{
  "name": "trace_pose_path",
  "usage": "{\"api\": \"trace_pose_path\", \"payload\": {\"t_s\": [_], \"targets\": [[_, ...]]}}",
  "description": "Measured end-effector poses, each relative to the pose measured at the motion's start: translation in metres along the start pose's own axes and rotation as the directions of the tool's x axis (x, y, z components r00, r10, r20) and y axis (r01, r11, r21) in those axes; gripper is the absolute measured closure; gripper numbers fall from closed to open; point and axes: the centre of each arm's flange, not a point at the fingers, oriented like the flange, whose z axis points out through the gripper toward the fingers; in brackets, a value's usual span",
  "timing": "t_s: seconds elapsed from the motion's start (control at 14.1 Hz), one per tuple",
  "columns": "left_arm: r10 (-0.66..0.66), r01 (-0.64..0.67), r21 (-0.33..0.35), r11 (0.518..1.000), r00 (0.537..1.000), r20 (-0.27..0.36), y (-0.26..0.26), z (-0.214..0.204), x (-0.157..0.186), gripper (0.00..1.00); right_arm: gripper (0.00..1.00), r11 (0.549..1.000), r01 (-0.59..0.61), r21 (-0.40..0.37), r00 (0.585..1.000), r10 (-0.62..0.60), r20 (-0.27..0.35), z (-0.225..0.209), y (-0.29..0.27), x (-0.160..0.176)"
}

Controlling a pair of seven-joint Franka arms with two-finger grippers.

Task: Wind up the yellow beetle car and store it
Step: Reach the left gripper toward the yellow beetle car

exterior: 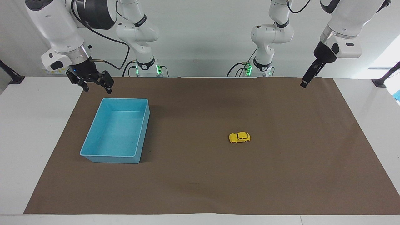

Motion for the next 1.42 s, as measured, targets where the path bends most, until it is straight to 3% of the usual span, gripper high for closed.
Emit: {"api": "trace_pose_path", "payload": {"t_s": [0.28, 0.71, 1.13, 1.42], "targets": [[-0.216, 0.216, 0.011, 0.976, 0.976, 0.006, 0.010, 0.007, -0.013, 0.00, 0.00, 1.000, 0.000, 0.000, 1.000, 0.000, 0.000, 0.000, 0.000, 0.000], [-0.564, 0.564, -0.009, 0.826, 0.826, 0.005, 0.026, 0.038, -0.017, 0.00, 0.00, 1.000, 0.000, 0.000, 1.000, 0.000, 0.000, 0.000, 0.000, 0.000], [-0.710, 0.710, -0.027, 0.704, 0.704, 0.028, 0.038, 0.088, -0.012, 0.00, 0.00, 1.000, 0.000, 0.000, 1.000, 0.000, 0.000, 0.000, 0.000, 0.000], [-0.762, 0.763, -0.026, 0.646, 0.646, 0.042, 0.080, 0.122, -0.051, 0.00, 0.00, 1.000, 0.000, 0.000, 1.000, 0.000, 0.000, 0.000, 0.000, 0.000]]}}
